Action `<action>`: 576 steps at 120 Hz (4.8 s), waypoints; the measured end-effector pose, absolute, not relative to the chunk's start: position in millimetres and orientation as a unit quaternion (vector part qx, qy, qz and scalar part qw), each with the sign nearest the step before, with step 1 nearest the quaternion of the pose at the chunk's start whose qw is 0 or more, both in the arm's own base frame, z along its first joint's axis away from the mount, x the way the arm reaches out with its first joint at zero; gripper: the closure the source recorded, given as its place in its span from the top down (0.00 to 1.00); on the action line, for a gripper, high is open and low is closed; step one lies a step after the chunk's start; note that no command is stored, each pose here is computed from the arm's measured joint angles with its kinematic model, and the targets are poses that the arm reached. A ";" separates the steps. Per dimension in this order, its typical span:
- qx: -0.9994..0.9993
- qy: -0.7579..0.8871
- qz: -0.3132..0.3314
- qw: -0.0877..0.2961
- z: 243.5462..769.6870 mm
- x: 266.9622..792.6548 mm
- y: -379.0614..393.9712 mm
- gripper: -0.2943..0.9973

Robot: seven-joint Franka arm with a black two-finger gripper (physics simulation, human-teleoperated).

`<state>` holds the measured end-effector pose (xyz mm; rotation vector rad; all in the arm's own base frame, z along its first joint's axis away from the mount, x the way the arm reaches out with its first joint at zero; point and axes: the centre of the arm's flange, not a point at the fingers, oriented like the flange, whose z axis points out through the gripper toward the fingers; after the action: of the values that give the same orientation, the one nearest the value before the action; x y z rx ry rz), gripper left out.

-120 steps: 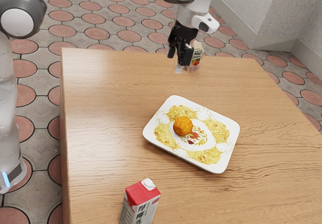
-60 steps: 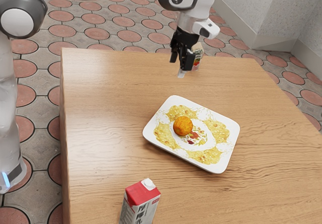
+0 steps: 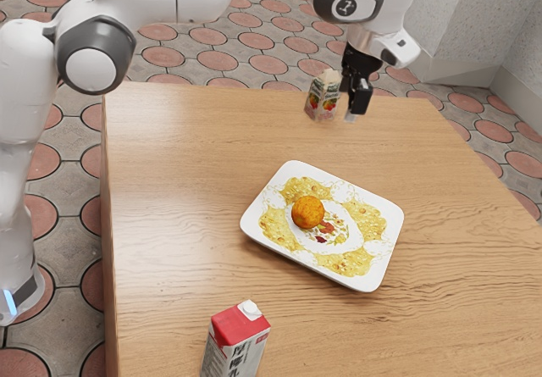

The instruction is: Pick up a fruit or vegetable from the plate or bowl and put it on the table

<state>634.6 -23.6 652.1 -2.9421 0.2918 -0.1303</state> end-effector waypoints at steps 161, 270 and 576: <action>-0.979 0.174 -0.033 0.098 652.3 633.6 -22.9 0.77; -0.922 -0.384 0.046 0.023 623.2 420.3 -86.6 0.77; -0.830 -0.556 0.034 0.042 427.3 686.9 -52.4 0.77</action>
<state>686.9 -52.4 427.3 -2.5387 -1.7013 0.1027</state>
